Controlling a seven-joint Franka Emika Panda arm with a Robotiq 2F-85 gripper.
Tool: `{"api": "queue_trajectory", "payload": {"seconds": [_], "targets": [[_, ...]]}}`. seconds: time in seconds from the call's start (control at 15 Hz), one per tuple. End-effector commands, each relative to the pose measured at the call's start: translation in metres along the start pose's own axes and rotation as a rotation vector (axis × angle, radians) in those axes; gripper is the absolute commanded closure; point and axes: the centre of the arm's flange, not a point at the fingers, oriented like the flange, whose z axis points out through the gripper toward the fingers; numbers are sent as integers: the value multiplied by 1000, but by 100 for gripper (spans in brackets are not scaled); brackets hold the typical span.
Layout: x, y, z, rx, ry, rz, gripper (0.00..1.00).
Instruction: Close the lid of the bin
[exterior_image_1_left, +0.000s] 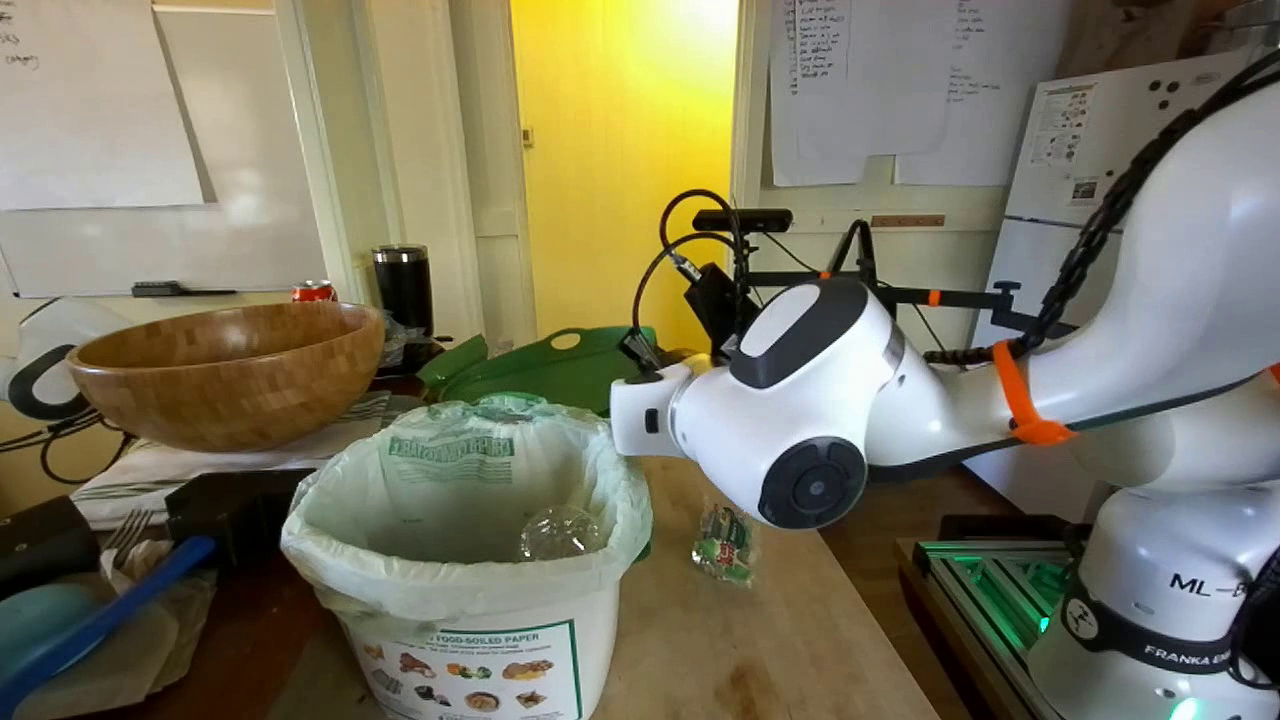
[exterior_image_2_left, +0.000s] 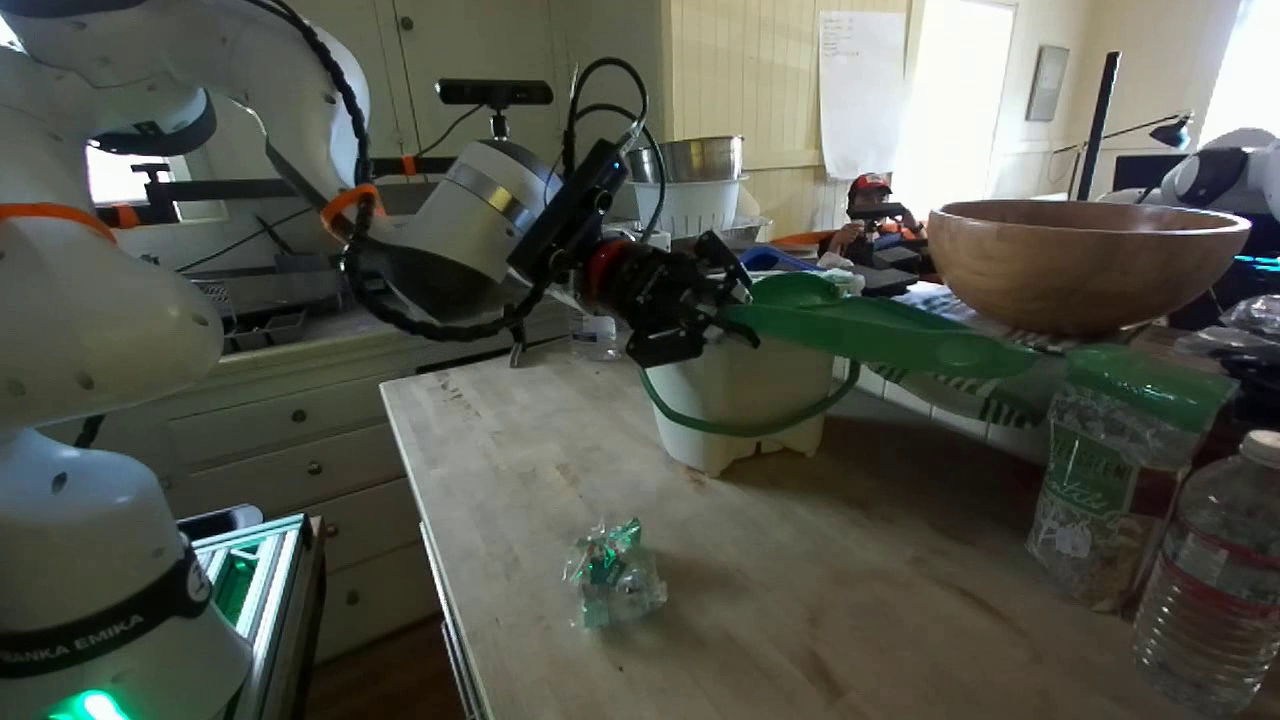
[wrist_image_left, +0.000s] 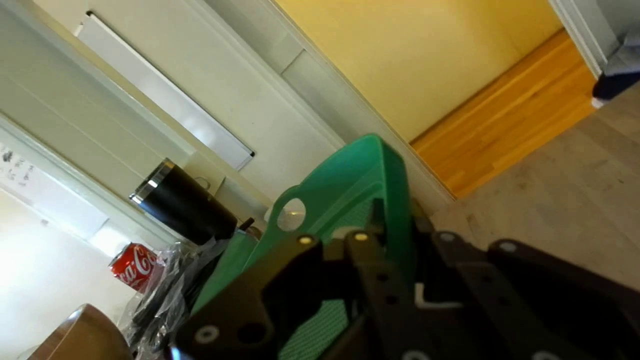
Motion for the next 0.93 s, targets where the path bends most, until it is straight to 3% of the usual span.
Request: {"api": "queue_trajectory", "payload": {"seconds": [0.0,0.13,0.53,0.87], "targets": [[13,7,-16,-92,-13,-111,97],[15,11,-20,-144,-39,-147,97],[13,22,-33,-282,-13,-213,97],[11,17,-43,-339,-12,-270,97]]}}
